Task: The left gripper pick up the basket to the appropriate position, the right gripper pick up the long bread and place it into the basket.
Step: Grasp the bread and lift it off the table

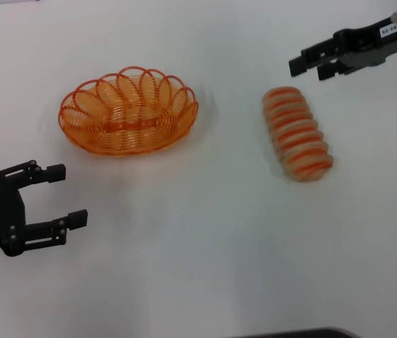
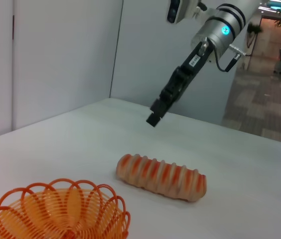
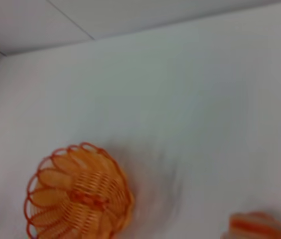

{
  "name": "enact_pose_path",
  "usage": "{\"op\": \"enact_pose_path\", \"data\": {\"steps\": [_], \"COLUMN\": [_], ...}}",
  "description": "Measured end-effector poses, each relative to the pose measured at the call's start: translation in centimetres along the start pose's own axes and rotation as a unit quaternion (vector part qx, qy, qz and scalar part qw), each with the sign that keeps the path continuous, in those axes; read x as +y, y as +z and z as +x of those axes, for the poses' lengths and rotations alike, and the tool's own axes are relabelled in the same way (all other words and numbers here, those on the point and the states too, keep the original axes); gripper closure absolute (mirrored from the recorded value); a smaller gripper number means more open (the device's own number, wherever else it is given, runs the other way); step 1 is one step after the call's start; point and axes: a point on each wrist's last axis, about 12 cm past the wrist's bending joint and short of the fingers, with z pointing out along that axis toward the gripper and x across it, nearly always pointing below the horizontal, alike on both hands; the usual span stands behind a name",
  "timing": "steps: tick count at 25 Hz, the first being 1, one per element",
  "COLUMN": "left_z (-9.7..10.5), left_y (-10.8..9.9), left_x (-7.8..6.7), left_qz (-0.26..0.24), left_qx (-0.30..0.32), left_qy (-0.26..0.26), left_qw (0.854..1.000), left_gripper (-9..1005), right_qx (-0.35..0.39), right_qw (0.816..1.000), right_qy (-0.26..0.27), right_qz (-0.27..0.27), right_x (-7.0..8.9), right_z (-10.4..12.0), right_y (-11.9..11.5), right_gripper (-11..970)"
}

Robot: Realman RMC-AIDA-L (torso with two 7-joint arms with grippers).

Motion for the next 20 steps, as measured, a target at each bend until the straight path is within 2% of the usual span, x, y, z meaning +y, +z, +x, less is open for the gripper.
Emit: {"op": "enact_pose_path", "data": {"steps": [8, 14, 20], "left_z": [0.1, 0.2, 0.3], "left_y": [0.0, 0.1, 0.3], "left_x": [0.0, -0.1, -0.1], "left_qz": [-0.002, -0.001, -0.002], "left_qx": [-0.001, -0.003, -0.007], "left_qy": [0.0, -0.002, 0.001], "left_qw": [1.0, 1.0, 1.0], "left_gripper": [172, 171, 173], "right_qx": [0.072, 0.144, 0.158], "right_qw": [0.996, 0.982, 0.976], "right_qy": [-0.022, -0.041, -0.054], "right_qz": [0.036, 0.114, 0.142], "right_x": [1.9, 3.4, 4.6], "right_z": [-0.7, -1.3, -2.1], "right_y": [0.4, 1.4, 2.2], "right_gripper": [133, 78, 37]}}
